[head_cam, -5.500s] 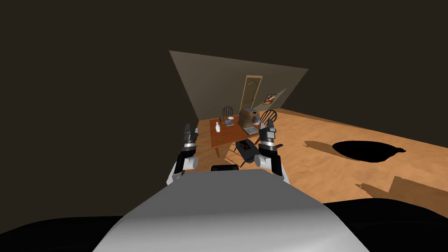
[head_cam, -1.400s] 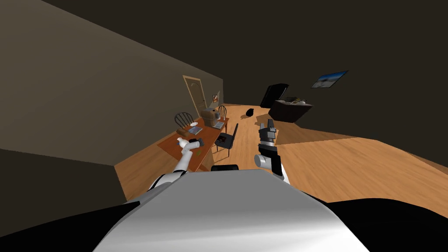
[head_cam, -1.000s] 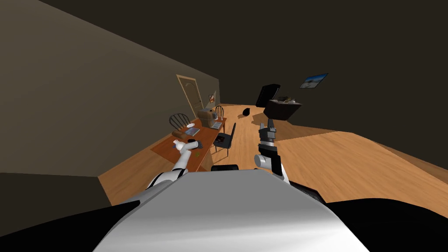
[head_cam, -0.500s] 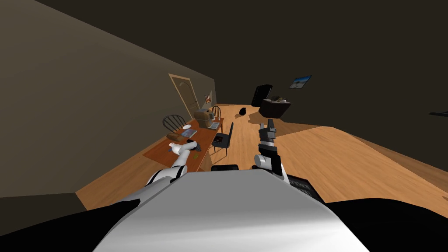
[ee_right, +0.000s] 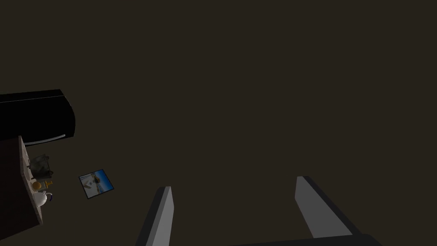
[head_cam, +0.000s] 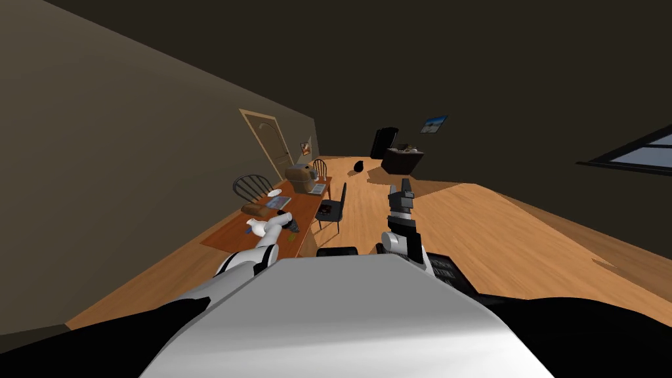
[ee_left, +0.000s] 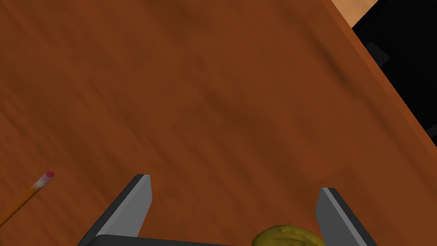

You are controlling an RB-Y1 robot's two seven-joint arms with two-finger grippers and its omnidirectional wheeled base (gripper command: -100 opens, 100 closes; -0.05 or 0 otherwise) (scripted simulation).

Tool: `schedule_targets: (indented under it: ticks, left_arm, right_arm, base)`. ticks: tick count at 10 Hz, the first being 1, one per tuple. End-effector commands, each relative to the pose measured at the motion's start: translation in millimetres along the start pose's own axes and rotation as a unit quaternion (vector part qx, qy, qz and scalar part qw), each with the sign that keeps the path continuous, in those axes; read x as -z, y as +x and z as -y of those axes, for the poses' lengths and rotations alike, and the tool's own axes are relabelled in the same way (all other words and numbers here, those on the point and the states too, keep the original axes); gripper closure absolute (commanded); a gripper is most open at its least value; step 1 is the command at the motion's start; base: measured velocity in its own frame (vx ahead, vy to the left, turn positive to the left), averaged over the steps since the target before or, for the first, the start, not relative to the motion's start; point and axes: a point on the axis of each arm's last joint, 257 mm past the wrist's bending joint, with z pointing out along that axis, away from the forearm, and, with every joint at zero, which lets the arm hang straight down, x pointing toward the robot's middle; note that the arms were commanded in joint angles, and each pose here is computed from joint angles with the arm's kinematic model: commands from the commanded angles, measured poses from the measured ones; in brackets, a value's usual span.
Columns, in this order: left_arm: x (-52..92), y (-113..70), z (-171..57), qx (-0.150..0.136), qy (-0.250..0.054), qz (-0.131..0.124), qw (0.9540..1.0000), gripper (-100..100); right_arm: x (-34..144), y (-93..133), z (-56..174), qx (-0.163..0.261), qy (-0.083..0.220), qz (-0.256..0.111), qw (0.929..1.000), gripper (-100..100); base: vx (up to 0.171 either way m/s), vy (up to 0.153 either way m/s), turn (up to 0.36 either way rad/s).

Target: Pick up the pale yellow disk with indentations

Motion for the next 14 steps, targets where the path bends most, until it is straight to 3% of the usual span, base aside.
schedule_targets:
  ticks: [1,2,3,7,8,9,10,14]
  left_arm:
    - [-1.3,-13.1,-13,0.013,-0.03,0.014,0.9994,-100]
    - [-1.6,-23.3,-21,0.022,-0.05,0.023,0.9983,-100]
    - [-1.8,-23.6,-22,0.023,-0.05,0.023,0.9982,-100]
    - [-2.1,-54.4,-54,0.051,-0.111,0.05,0.9913,-100]
    - [-2.2,-51.4,-48,0.046,-0.1,0.045,0.9929,-100]
    - [-2.1,-52.3,-50,0.047,-0.103,0.046,0.9924,0]
    - [-10.2,-52.6,-59,0.046,-0.103,0.046,0.9926,-100]
    - [-21.9,-53.1,-73,0.043,-0.102,0.045,0.9928,-100]
  right_arm:
    - [0.0,0,0,0.0,0.0,0.0,1.0,0]
    - [0.0,0,0,0.0,0.0,0.0,1.0,0]
    - [0.0,0,0,0.0,0.0,0.0,1.0,0]
    - [0.0,0,0,0.0,0.0,0.0,1.0,0]
    - [0.0,0,0,0.0,0.0,0.0,1.0,0]
    - [0.0,0,0,0.0,0.0,0.0,1.0,0]
    - [0.0,0,0,0.0,0.0,0.0,1.0,0]
    - [0.0,0,0,0.0,0.0,0.0,1.0,0]
  base:
    - [-0.018,0.03,-0.103]
    - [-0.024,0.039,-0.203]
    - [-0.02,0.033,-0.046]
    - [-0.028,0.038,-0.075]
    - [-0.022,0.024,-0.008]
    - [0.0,0.0,0.0]
    - [0.021,0.018,0.015]
    - [0.03,0.014,0.007]
